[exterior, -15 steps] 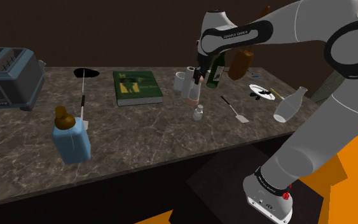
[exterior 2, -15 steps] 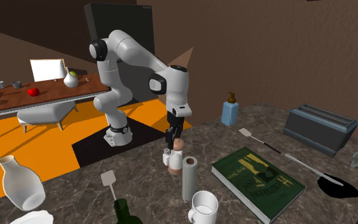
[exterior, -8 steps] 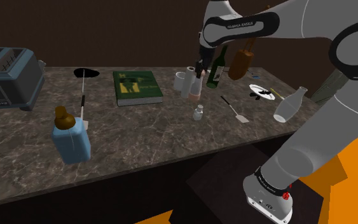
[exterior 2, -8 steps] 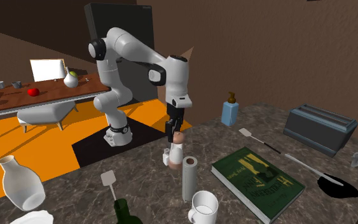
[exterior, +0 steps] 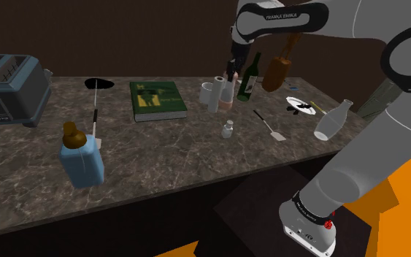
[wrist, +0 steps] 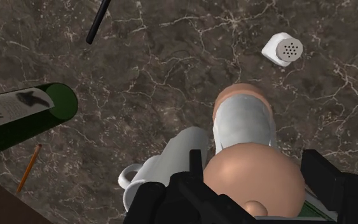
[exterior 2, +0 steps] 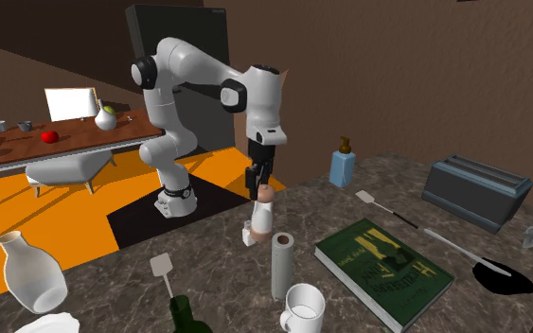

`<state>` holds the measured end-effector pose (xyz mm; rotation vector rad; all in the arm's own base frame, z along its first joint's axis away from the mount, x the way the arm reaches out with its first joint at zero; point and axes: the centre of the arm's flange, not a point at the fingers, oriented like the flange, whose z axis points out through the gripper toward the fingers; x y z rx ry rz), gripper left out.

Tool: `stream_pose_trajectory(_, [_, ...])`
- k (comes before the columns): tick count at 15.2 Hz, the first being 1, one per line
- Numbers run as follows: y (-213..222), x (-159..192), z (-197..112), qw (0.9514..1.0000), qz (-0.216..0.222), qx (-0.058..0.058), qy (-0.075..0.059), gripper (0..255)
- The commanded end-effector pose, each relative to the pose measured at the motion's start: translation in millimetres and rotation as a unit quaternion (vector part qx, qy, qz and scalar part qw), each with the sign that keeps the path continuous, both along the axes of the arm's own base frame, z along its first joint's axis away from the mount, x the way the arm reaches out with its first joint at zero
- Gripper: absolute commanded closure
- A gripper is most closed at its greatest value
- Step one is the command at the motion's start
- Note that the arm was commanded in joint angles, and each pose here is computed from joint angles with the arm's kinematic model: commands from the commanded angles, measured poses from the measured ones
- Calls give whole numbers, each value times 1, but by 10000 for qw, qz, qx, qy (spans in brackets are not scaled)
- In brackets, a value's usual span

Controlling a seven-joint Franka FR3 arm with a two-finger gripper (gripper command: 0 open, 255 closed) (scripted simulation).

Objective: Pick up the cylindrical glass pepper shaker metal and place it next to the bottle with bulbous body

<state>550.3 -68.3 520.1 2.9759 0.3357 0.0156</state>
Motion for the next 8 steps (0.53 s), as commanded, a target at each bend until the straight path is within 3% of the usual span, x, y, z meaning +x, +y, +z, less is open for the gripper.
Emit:
stream_pose_trajectory(1, [0,0,12,10000,-1,0,1,255])
stream_pose_trajectory(8, [0,0,49,10000,-1,0,1,255])
